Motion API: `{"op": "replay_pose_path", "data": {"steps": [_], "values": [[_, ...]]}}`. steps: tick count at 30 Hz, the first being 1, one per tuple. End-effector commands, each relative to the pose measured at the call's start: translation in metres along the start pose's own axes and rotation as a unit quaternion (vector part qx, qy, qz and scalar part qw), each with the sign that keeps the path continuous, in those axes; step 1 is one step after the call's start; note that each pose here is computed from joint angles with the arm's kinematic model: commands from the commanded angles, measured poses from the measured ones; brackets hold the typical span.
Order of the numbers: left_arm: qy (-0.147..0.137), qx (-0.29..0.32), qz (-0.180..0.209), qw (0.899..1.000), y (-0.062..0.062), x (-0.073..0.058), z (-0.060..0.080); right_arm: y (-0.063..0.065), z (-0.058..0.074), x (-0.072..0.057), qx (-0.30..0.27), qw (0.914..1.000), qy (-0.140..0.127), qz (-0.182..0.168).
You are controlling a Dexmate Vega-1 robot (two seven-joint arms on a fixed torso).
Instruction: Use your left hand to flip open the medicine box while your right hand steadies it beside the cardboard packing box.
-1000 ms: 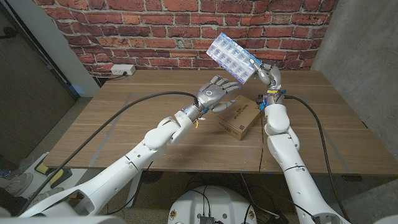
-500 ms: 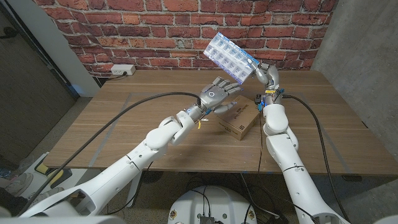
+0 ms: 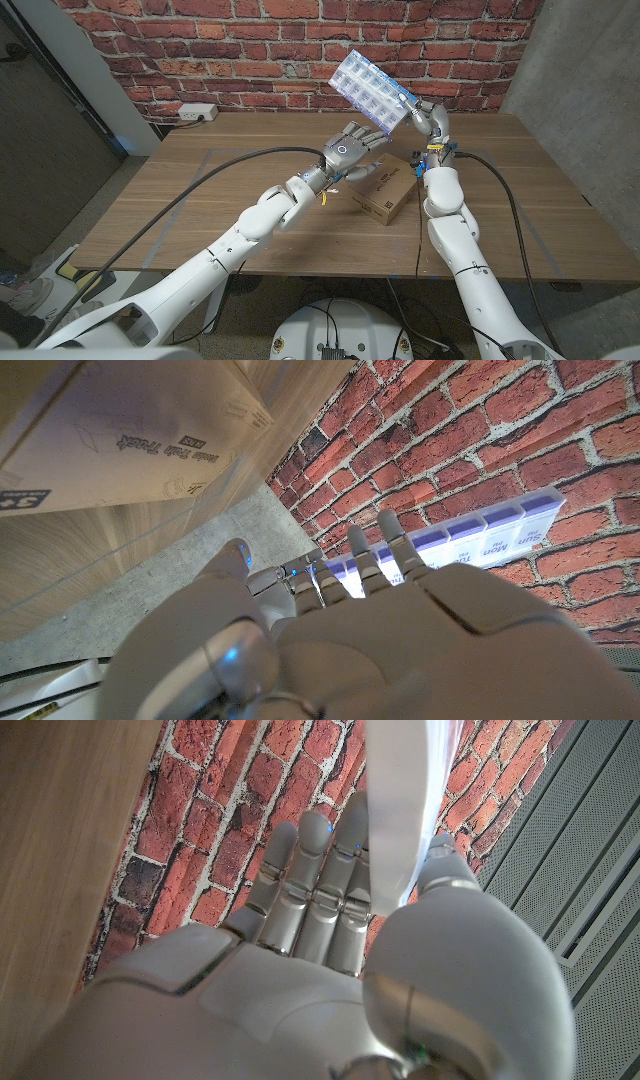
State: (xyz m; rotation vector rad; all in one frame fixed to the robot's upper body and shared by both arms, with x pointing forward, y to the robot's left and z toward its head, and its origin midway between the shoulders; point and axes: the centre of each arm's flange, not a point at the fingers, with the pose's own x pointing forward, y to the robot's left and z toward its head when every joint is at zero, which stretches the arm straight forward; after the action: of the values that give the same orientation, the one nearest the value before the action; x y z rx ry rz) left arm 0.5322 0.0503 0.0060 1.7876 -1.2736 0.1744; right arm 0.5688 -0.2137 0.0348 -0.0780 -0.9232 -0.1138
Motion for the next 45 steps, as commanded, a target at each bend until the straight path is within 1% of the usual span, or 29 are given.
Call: {"op": "replay_pose_path", "data": {"steps": [1,5,10,17,22,25,28,30,32,37,42,45], "values": [[-0.006,-0.001,0.024,1.000,0.002,0.004,-0.002,0.004,-0.007,0.005,-0.003,0.9999,0.006,0.009],[-0.008,-0.005,0.028,1.000,0.001,0.006,-0.005,0.005,-0.010,0.008,-0.004,0.9999,0.007,0.010],[-0.024,-0.013,0.047,0.998,-0.001,0.005,-0.005,0.005,-0.015,0.014,0.001,0.9999,0.013,0.008],[-0.023,-0.013,0.058,0.998,-0.005,0.005,-0.008,0.007,-0.019,0.020,0.002,0.9998,0.017,0.006],[-0.024,-0.016,0.080,0.996,-0.009,0.001,-0.008,0.007,-0.023,0.023,0.004,0.9998,0.021,0.004],[-0.017,-0.010,0.093,0.995,-0.010,-0.001,-0.009,0.007,-0.025,0.025,0.005,0.9997,0.022,0.004],[-0.008,-0.010,0.095,0.995,-0.011,-0.001,-0.010,0.008,-0.026,0.026,0.006,0.9997,0.022,0.004],[0.000,-0.005,0.087,0.996,-0.012,0.000,-0.011,0.008,-0.026,0.026,0.008,0.9997,0.021,0.005],[0.003,-0.013,0.080,0.997,-0.014,0.002,-0.013,0.007,-0.026,0.027,0.008,0.9998,0.018,0.004],[0.000,-0.004,0.085,0.996,-0.014,0.002,-0.010,0.004,-0.027,0.027,0.010,0.9998,0.019,-0.001],[-0.003,0.005,0.099,0.995,-0.013,0.001,-0.006,0.002,-0.028,0.025,0.010,0.9997,0.021,-0.003],[0.000,0.010,0.104,0.995,-0.014,0.000,-0.004,0.001,-0.028,0.024,0.009,0.9998,0.019,-0.001]]}}
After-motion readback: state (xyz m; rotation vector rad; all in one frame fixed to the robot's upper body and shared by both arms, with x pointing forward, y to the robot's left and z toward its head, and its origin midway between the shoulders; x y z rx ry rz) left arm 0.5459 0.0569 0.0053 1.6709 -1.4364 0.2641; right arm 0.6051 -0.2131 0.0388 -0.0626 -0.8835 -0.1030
